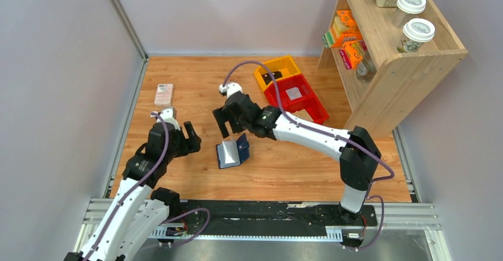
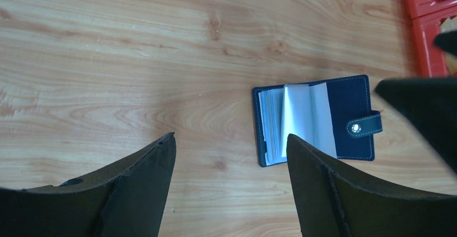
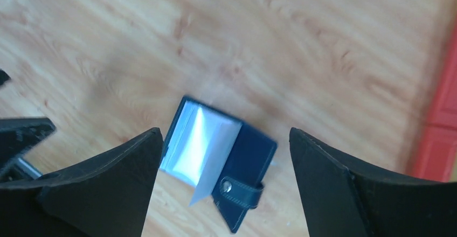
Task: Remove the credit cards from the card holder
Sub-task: Remove the credit card from the card holder.
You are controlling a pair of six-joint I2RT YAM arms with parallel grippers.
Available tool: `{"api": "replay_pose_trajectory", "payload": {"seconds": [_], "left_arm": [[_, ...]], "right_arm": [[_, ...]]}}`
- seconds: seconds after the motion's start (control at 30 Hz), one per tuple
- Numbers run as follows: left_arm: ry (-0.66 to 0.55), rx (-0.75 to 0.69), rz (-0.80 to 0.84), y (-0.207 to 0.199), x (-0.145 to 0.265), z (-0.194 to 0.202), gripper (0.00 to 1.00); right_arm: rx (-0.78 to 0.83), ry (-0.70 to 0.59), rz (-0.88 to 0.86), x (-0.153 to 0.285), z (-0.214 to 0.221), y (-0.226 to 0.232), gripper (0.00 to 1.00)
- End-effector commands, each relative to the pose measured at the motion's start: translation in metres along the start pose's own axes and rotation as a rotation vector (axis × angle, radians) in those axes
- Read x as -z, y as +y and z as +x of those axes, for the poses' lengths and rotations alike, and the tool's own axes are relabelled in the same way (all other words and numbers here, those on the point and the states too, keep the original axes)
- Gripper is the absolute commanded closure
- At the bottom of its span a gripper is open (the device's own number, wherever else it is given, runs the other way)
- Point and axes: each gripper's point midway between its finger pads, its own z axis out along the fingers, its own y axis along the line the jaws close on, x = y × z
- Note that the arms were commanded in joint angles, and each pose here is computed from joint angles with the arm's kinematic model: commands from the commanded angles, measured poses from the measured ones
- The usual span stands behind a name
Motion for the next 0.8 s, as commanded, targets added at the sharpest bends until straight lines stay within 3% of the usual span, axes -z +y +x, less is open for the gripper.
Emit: {"api": "replay_pose_trajectory", "payload": {"seconds": [0.0, 0.17, 0.37, 0.77], "left_arm": [[-0.032, 0.051, 0.008, 0.002, 0.015, 0.000, 0.18], [-0.077, 0.069, 0.048, -0.001, 0.029, -0.005, 0.18], [-0.081, 0.082, 0.063, -0.003, 0.034, -0.004, 0.18], [0.031, 0.086, 0.165, -0.023, 0.019, 0.017, 0.18]], "right_arm": [[-0.031, 0.114, 0.147, -0.008, 0.042, 0.001, 0.07], [-0.051, 0.203, 0.181, -0.025, 0.071, 0.025, 0.05], [-0.082, 0.244, 0.265, -0.049, 0.095, 0.020, 0.05], [-0.076, 0.286, 0.273, -0.059, 0.129, 0.007, 0.07]]}}
